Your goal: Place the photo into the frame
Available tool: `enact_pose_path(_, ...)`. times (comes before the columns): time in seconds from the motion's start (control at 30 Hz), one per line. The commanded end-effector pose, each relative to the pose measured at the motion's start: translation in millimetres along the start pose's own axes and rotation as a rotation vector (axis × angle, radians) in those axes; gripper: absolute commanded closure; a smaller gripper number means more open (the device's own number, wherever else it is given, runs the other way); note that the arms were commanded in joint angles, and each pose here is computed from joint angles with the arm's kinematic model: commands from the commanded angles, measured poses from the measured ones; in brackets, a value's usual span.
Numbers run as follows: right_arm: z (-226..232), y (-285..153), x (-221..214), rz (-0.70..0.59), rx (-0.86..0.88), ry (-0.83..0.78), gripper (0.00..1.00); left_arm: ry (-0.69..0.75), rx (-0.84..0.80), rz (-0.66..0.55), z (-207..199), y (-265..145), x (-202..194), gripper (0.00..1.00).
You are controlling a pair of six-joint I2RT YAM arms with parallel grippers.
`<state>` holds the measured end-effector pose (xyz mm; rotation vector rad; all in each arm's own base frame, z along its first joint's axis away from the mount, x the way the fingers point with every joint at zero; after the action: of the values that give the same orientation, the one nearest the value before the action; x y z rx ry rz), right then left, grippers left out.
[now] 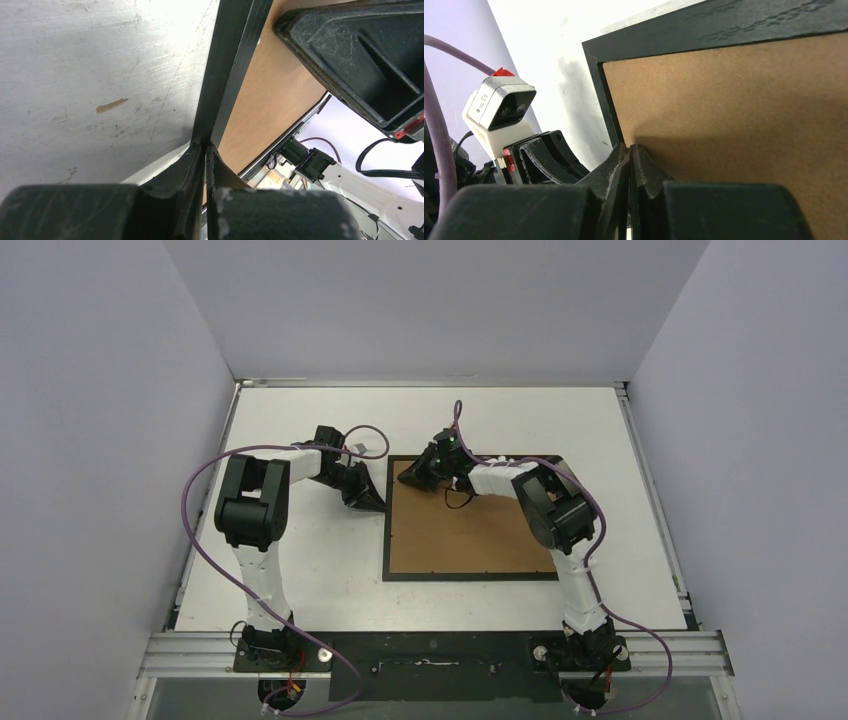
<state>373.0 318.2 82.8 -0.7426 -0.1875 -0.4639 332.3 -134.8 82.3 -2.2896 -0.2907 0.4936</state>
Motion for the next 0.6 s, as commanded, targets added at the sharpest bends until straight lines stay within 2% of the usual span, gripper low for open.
enact_pose_path(0.0,-90,-7,-25,0.086,-0.468,0.025,1.0,-0.011,0.282,-0.1,49,13,10,0.98)
enact_pose_path(0.17,-39,-33,12,-0.007,-0.315,-0.06,1.0,0.081,0.165,-0.155,11,-7,26,0.94)
enact_pose_path(0.2,-29,-45,22,-0.034,-0.302,-0.077,1.0,0.116,0.132,-0.177,-3,-14,32,0.92)
enact_pose_path(0.3,-17,-94,45,-0.091,-0.345,-0.092,1.0,0.228,0.042,-0.237,-46,-37,53,0.75)
enact_pose_path(0.33,-20,-111,49,-0.095,-0.387,-0.089,0.96,0.262,0.011,-0.256,-59,-43,60,0.69)
enact_pose_path(0.43,-38,-168,52,-0.067,-0.572,-0.043,0.73,0.38,-0.083,-0.355,-91,-52,83,0.58)
enact_pose_path(0.57,-80,-229,37,-0.013,-0.819,0.047,0.48,0.49,-0.16,-0.393,-115,-49,111,0.5)
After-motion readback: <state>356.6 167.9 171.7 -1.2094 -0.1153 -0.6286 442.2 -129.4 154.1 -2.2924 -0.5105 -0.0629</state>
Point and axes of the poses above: each gripper's point midway between its finger pads, its own y axis out along the fingers, its own z axis along the line the jaws close on, x = y × z, the point moved 9 cm from there along -y, back along the fingers, and after that the axes turned 14 degrees about -y, right-handed, at the moved point
